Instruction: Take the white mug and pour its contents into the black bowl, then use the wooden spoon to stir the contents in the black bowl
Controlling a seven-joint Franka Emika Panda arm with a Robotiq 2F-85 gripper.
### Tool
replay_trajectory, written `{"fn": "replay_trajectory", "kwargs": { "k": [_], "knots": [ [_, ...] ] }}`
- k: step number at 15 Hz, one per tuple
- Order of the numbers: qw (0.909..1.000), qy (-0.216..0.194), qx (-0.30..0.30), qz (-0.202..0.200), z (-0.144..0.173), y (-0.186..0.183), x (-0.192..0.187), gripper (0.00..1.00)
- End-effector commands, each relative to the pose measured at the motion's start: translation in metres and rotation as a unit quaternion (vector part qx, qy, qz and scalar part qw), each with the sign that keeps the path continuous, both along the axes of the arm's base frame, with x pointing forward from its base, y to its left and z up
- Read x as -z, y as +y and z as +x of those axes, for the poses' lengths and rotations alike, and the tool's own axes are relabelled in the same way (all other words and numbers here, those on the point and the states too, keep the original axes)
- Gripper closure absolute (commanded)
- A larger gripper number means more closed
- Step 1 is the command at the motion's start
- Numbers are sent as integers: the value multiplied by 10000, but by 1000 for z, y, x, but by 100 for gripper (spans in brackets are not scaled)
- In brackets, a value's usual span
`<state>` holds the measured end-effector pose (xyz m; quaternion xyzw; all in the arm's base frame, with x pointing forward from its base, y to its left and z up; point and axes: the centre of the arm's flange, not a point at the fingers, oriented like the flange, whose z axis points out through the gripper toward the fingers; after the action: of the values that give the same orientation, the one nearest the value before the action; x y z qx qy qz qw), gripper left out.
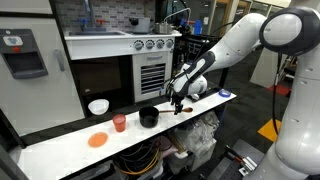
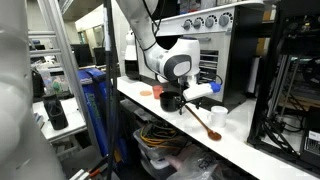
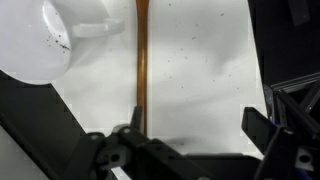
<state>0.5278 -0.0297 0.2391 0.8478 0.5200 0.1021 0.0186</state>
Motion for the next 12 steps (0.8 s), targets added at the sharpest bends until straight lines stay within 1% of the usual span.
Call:
{"fn": "replay_trajectory", "kwargs": {
  "k": [1, 6, 12],
  "knots": [
    [9998, -164, -48, -94, -3, -12, 12, 0],
    [9996, -244, 13, -172, 1, -20, 25, 0],
    [9994, -203, -32, -274, 5, -26, 41, 0]
  ]
}}
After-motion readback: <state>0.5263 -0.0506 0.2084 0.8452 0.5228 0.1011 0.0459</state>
